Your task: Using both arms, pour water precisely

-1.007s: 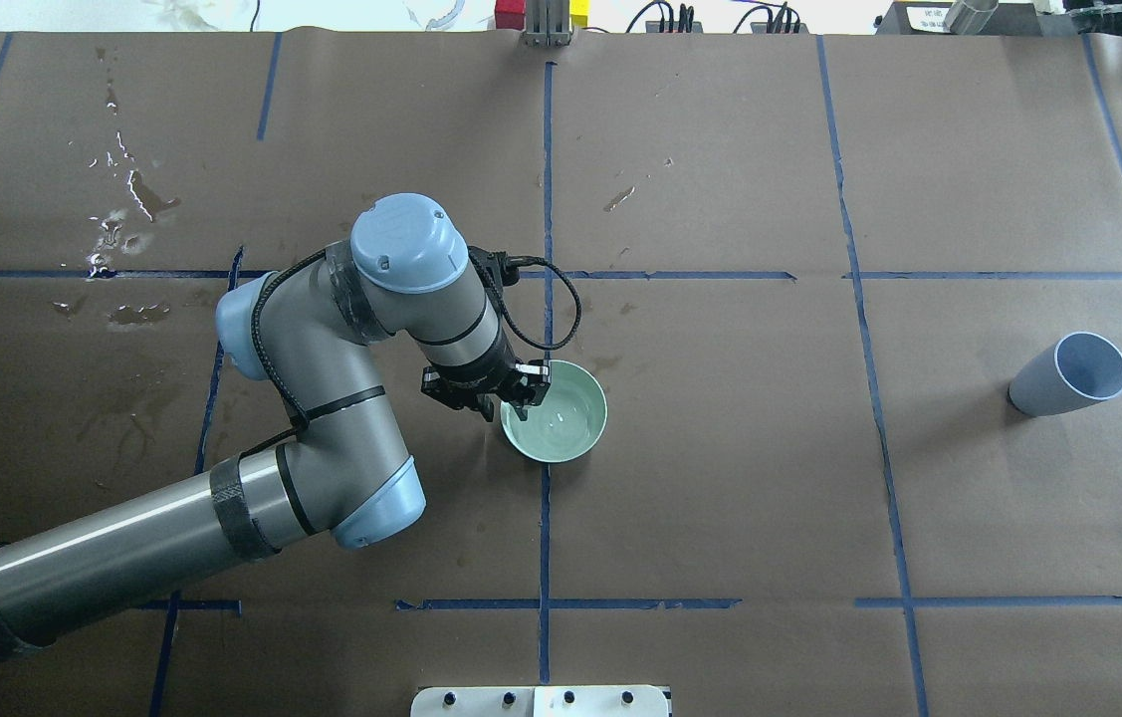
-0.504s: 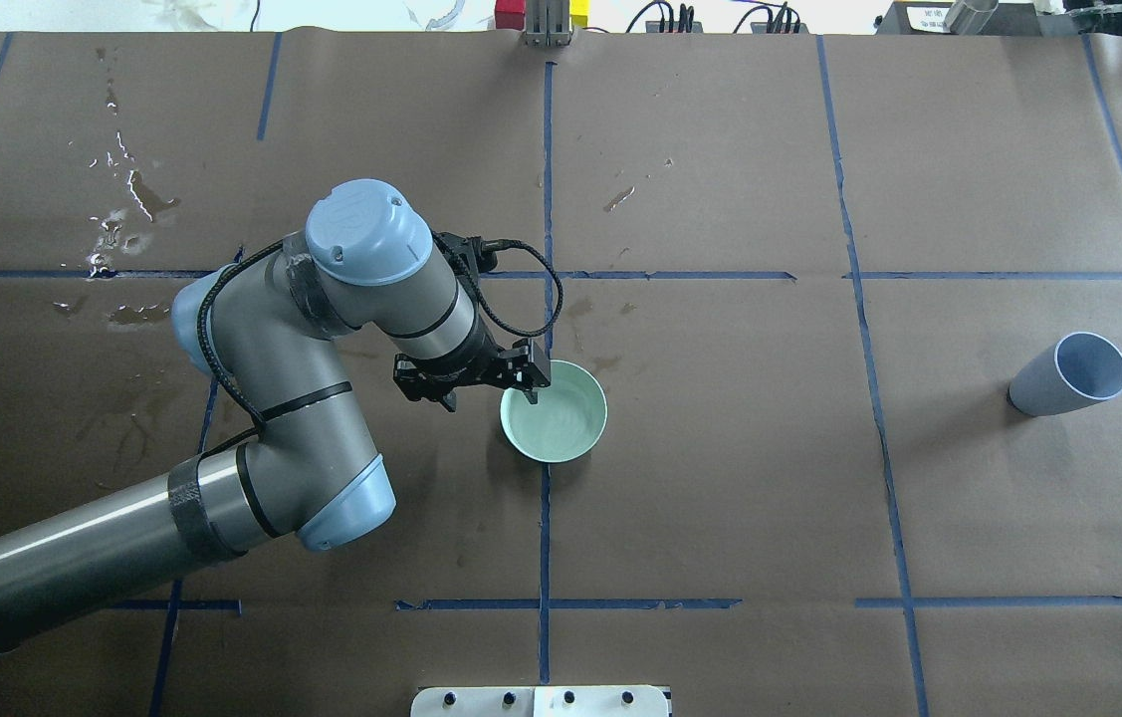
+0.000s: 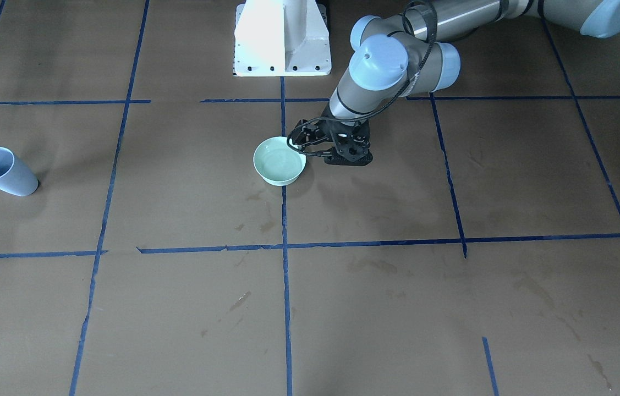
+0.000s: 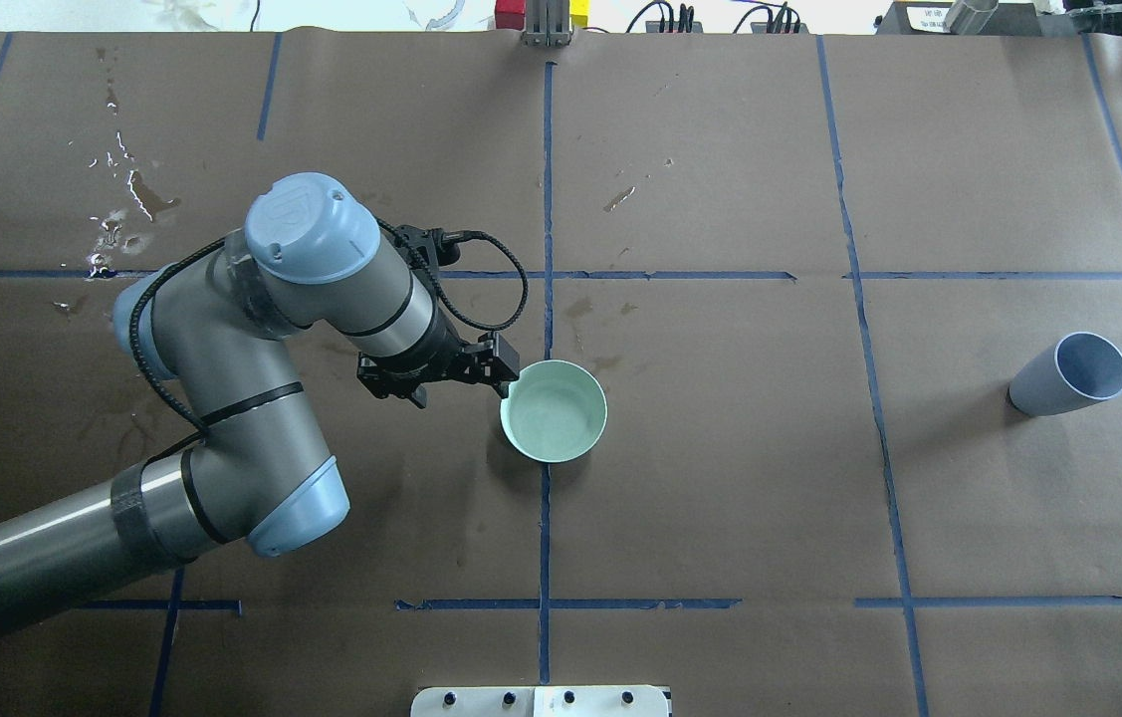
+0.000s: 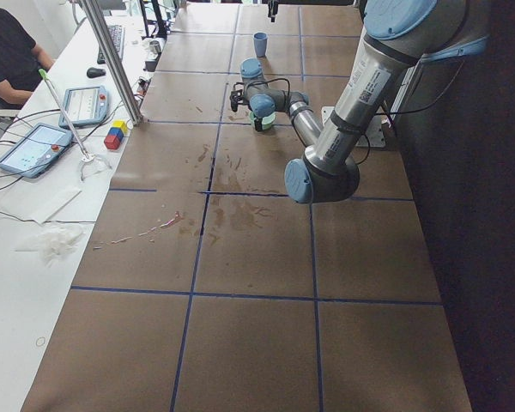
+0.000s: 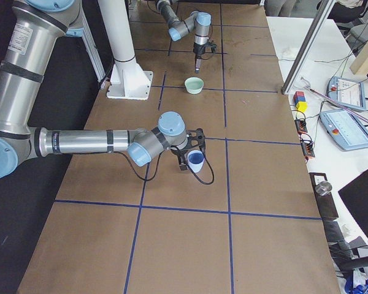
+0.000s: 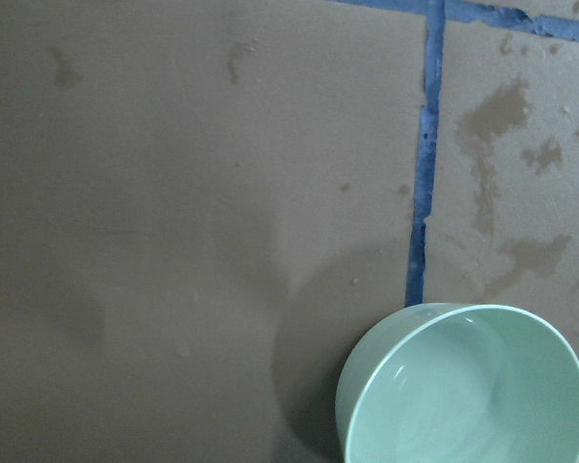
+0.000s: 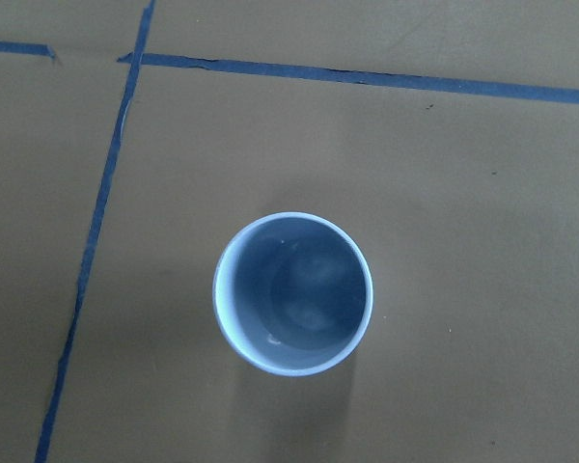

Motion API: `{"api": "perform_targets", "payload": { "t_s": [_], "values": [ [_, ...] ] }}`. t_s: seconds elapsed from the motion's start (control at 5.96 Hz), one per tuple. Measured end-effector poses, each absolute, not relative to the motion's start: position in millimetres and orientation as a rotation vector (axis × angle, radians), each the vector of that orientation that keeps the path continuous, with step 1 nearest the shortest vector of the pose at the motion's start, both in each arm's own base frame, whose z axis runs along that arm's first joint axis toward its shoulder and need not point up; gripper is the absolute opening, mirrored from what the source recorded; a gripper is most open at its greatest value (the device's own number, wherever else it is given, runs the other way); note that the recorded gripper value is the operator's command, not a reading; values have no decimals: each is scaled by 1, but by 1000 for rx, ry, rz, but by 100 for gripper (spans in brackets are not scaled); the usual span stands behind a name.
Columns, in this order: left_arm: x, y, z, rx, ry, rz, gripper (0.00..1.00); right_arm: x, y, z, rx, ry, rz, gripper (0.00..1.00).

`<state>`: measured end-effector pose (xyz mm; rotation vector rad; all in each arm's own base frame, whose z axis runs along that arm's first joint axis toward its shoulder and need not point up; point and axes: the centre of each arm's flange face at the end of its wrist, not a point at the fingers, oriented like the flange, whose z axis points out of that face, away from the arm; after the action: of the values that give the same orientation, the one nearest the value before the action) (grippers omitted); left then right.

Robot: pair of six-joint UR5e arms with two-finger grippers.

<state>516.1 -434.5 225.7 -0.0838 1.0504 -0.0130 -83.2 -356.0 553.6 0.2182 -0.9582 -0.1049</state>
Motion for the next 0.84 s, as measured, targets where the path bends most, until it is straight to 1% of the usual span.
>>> {"api": "perform_targets", "payload": {
  "t_s": [0.34,0.84],
  "values": [
    [490,-430,231,-66,1063,-23,100,-119,-341,549,259,-955,-87,100],
    [458,-423,245,-52,1066,-41,100,-173,-314,560,354,-857,-59,100]
  ]
}}
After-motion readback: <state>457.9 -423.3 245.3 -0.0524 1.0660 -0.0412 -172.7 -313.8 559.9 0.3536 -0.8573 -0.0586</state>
